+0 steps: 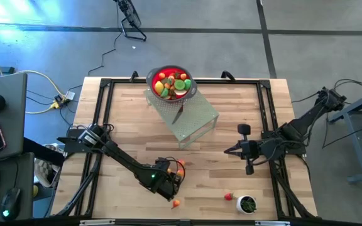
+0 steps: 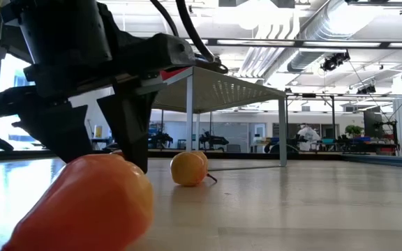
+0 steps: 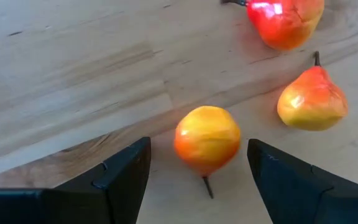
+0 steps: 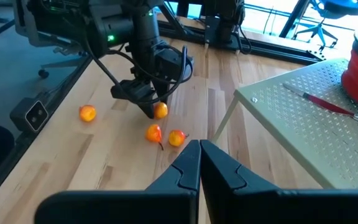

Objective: Pick & Place Fruit
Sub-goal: Put the orange pear into the red strainer on the shelf

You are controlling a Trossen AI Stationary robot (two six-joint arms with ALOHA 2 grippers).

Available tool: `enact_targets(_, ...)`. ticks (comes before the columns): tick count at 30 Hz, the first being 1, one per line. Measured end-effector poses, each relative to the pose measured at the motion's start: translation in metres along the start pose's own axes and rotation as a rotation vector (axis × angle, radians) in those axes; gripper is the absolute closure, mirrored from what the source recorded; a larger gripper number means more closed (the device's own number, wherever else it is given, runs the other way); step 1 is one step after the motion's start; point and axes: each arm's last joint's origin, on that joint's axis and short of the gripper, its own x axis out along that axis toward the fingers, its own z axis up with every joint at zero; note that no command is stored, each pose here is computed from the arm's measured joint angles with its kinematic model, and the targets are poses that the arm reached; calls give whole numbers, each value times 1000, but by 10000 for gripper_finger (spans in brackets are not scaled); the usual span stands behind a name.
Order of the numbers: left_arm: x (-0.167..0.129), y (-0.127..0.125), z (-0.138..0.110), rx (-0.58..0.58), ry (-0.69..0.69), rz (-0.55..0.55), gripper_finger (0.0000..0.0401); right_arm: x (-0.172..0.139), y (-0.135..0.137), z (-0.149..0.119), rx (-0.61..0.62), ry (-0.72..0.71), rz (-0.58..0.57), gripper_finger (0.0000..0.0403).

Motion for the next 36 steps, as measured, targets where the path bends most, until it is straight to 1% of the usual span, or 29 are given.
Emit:
enact_targets(6,0,1,0,-26,-22,2,140,0,0,1,2,-4,1,400)
enact_targets(9,1,0,0,-29,-23,1,148,0,0,0,2,-4,1,400)
enact_targets(11,1,1,0,-28,-23,3,162,0,0,1,3,-5,1,400)
enact_targets(19,1,2,0,-25,-26,11,239,0,0,1,4,-7,1,400)
enact_targets(24,1,1,0,-40,-29,3,270,0,0,1,4,-7,1,400)
enact_targets(27,1,1,1,-51,-30,2,275,0,0,1,4,-7,1,400)
enact_targets(36,1,1,0,-49,-29,3,275,0,0,1,3,-7,1,400)
